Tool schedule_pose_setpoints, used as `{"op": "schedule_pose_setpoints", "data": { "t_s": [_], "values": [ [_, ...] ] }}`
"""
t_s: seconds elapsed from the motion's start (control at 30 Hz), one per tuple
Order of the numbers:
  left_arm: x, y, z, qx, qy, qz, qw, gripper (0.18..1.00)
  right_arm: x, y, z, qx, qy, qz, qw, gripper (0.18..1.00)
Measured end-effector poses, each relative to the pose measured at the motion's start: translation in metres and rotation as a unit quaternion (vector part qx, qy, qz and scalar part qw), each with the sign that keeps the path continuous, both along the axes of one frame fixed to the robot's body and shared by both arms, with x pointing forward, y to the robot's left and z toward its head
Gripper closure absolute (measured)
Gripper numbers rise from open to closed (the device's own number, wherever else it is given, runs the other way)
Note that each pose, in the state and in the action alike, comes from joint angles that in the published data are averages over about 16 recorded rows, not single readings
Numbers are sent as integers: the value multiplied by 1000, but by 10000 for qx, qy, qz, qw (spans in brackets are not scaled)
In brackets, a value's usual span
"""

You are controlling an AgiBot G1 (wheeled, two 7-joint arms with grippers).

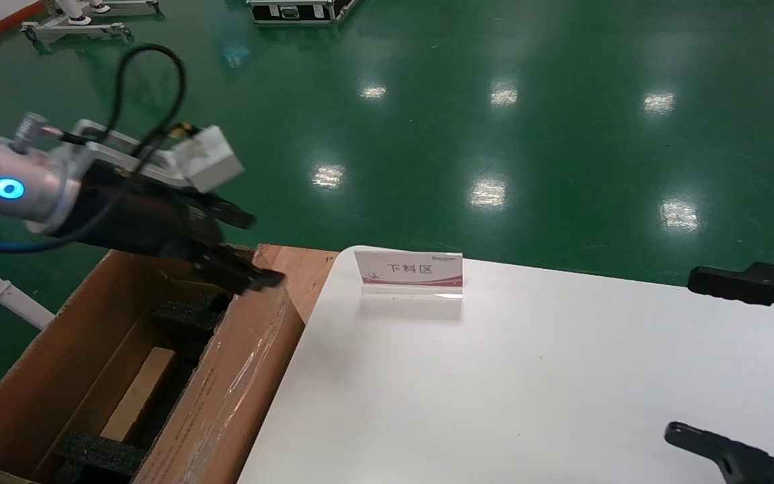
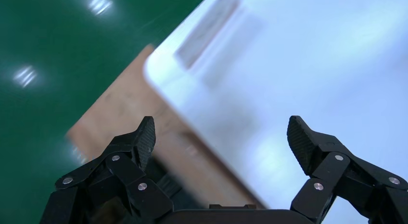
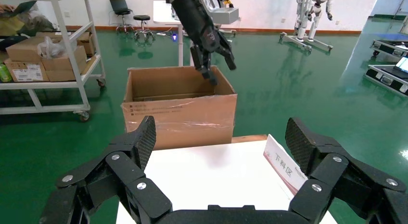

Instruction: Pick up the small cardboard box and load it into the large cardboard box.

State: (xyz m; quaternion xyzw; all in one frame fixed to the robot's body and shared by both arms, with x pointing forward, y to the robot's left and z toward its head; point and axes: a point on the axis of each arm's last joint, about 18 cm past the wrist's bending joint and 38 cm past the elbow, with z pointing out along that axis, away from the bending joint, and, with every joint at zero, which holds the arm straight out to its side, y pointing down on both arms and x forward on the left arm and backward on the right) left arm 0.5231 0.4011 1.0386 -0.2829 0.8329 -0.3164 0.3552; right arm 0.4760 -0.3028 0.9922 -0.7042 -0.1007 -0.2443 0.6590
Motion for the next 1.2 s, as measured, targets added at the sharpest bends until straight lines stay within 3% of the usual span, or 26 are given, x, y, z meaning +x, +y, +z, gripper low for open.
{"op": "schedule_pose_setpoints", "data": {
  "t_s": [0.27,0.53,0.83,1.2],
  "values": [
    [3,-42,-9,-173,7,-1090,9939,184,0,0,0,0,-1,-1,10000,178],
    [-1,-76,-19,-488,-110,-2134,9757,184,0,0,0,-1,-1,0,10000,178],
    [-12,-102,-28,-992,-430,-3167,9424,184,0,0,0,-3,-1,2,10000,178],
    [-32,-110,-39,-1736,-1118,-4083,8892,184,0,0,0,-5,-2,4,10000,178]
  ]
}}
